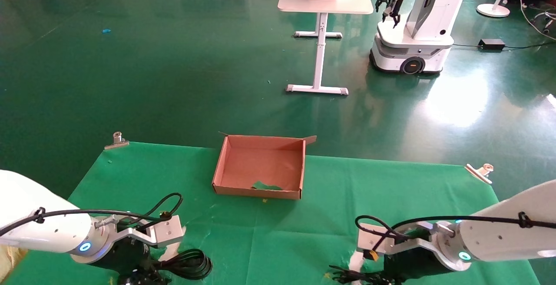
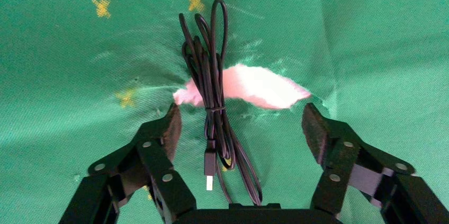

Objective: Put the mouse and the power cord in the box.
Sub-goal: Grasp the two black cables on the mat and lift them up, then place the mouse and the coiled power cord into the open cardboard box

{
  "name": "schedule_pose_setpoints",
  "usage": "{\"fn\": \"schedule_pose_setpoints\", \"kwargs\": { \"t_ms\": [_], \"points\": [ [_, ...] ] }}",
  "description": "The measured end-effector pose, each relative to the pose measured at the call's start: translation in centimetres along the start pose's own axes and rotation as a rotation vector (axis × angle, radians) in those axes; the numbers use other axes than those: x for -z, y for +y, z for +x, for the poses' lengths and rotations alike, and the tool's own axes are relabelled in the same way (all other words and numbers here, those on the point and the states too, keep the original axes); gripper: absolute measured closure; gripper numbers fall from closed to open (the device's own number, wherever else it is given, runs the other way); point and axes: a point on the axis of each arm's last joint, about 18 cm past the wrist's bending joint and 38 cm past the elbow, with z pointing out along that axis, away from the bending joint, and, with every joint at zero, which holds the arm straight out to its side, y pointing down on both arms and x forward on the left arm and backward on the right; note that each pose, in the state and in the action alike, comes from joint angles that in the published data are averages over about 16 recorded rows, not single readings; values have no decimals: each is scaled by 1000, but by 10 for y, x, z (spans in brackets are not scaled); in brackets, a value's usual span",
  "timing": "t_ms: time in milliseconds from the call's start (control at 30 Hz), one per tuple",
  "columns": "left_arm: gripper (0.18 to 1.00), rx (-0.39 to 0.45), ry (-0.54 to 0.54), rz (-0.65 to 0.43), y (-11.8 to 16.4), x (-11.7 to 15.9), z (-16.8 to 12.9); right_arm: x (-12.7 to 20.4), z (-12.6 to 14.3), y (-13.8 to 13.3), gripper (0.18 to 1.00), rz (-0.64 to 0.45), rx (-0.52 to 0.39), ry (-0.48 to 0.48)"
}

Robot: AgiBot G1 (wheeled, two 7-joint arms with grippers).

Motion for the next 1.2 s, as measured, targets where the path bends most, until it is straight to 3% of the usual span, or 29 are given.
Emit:
{"fn": "schedule_pose_setpoints", "kwargs": {
  "t_ms": [300, 733, 1033, 1200],
  "points": [
    [518, 1, 1, 2, 0, 0, 0, 0, 0, 0, 454, 1, 1, -2],
    [794, 0, -1, 3, -1, 0, 0, 0, 0, 0, 758, 2, 0, -2],
    [885, 0, -2, 3, -1, 0, 0, 0, 0, 0, 908, 2, 0, -2],
    [904, -4, -3, 5, -1, 1, -1, 1, 0, 0, 947, 3, -1, -1]
  ]
}}
